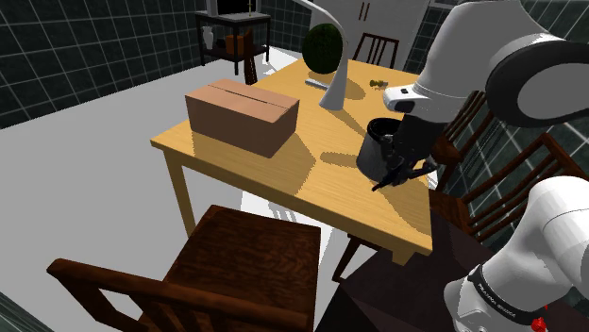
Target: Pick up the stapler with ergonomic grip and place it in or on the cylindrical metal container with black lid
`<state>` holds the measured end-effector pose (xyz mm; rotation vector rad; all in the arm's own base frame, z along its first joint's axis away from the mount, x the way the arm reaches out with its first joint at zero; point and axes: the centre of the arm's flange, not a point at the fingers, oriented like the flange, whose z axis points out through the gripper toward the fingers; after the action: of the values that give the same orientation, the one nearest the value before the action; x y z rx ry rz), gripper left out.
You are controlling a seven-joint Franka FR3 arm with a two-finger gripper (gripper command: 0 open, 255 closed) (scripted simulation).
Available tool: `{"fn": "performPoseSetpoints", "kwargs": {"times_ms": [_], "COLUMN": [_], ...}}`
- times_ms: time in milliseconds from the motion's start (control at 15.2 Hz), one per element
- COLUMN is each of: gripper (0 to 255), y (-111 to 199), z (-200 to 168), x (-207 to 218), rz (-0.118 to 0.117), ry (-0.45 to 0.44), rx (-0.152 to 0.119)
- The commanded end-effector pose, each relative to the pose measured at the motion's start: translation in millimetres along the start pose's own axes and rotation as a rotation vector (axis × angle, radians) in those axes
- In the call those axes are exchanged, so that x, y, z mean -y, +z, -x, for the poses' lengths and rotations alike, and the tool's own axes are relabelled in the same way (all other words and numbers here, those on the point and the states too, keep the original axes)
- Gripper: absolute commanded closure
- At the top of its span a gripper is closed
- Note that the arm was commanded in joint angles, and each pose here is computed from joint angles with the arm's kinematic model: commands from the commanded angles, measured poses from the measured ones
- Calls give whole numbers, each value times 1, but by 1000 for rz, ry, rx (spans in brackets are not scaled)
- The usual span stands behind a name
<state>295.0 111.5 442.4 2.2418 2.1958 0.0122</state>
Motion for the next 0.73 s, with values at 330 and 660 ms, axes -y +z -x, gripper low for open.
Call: {"fn": "performPoseSetpoints", "kwargs": {"times_ms": [330,660], "gripper": [255,255], "y": [-37,-63], "z": [1,1], "x": [-1,-1], "rz": [0,0], "ry": [0,0], "rx": [0,0]}}
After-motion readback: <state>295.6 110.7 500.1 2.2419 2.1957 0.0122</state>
